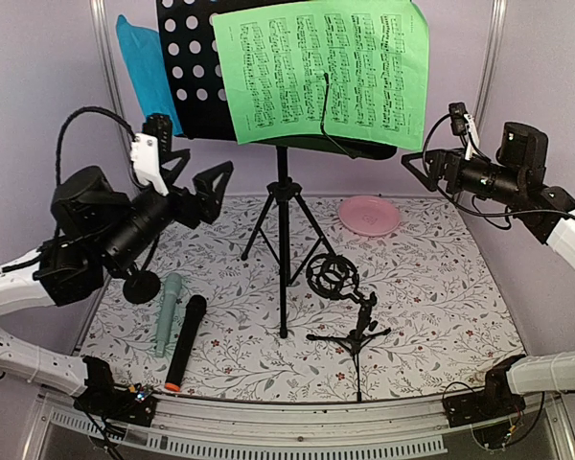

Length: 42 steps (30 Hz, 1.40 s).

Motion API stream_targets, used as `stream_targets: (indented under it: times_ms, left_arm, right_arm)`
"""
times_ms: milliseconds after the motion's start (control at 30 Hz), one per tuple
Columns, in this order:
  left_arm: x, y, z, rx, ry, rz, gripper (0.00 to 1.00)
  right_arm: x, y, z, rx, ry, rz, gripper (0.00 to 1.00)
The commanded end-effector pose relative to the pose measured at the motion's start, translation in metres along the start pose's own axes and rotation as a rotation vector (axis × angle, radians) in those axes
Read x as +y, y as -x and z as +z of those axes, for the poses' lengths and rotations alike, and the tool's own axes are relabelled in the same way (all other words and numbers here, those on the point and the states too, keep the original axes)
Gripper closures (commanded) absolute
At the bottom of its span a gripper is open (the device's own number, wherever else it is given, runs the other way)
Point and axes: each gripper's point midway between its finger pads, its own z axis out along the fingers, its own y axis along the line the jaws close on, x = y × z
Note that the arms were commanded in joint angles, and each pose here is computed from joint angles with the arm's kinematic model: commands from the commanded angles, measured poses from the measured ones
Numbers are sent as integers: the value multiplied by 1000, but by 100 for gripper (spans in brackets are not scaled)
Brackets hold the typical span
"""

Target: Pack up the instrument practice props

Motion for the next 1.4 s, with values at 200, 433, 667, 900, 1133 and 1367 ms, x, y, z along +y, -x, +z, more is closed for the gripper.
stream_targets:
  times_ms: [200,433,667,900,1133,1367]
  left_arm:
    - [84,105,-60,-109,201,-221,15]
    - [116,162,-75,-213,328,-277,15]
    - [120,176,-73,-245,325,-331,6]
    - [136,143,-4,-52,300,-402,5]
    - [175,126,21,-12,238,-447,22]
    - [145,37,-16,211,67,-382,10]
  right_arm:
    - [23,9,-5,-14,79,-15,1]
    - [27,1,13,5,95,19,1]
    - [33,-8,19,32,88,37,1]
    - [36,-16,22,36,75,55,1]
    - [40,-21,23,57,73,86,1]
    - [36,-33,11,78,32,127,1]
